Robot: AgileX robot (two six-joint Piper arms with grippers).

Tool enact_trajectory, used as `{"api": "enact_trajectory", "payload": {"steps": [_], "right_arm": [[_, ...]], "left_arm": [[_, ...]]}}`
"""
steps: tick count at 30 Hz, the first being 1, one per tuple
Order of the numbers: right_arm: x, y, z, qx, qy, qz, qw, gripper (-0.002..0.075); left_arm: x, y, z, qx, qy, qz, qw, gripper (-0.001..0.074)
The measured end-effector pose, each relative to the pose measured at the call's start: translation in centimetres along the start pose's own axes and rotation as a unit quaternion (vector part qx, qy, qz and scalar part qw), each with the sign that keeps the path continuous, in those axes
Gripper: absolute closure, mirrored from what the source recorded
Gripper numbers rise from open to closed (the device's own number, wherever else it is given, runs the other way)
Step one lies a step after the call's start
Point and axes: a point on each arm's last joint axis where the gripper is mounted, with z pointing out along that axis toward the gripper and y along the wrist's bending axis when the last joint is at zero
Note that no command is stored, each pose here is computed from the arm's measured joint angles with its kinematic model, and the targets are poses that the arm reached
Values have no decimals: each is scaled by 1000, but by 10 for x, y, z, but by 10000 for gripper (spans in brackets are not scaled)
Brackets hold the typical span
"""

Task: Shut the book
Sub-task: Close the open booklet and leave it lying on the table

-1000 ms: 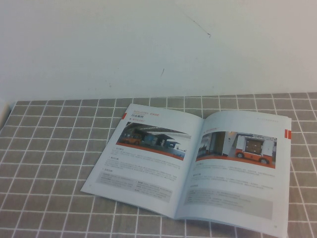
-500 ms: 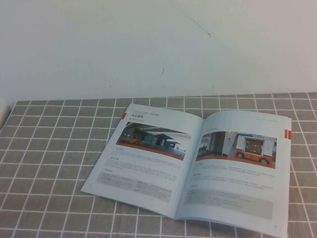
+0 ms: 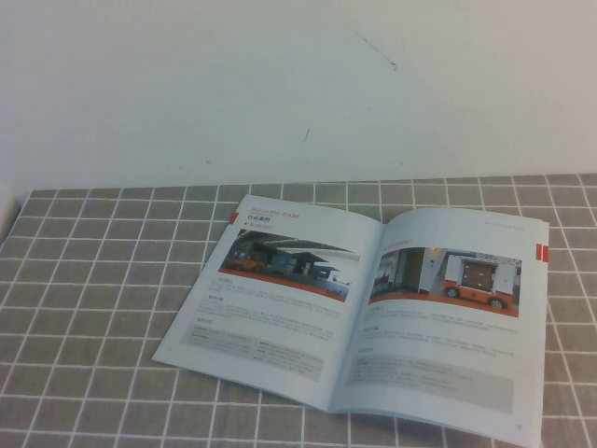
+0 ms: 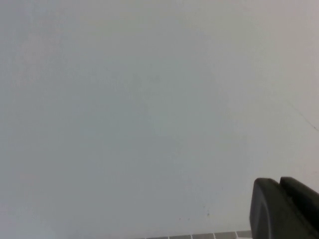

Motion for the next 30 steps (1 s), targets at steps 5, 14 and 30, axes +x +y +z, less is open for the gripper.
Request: {"api": "enact_trajectory", "payload": {"steps": [5, 14, 30], "right_arm": [[-6, 2, 19, -22, 137, 16, 990, 728], [-13, 19, 79, -140, 293, -9, 946, 727], [48, 106, 225, -401, 418, -71, 812, 728]], "left_arm": [[-23, -2, 31, -4, 59, 0, 998, 738], [0, 1, 100, -17, 190, -12, 982, 738], [41, -64, 198, 108, 384, -5, 917, 738]]}}
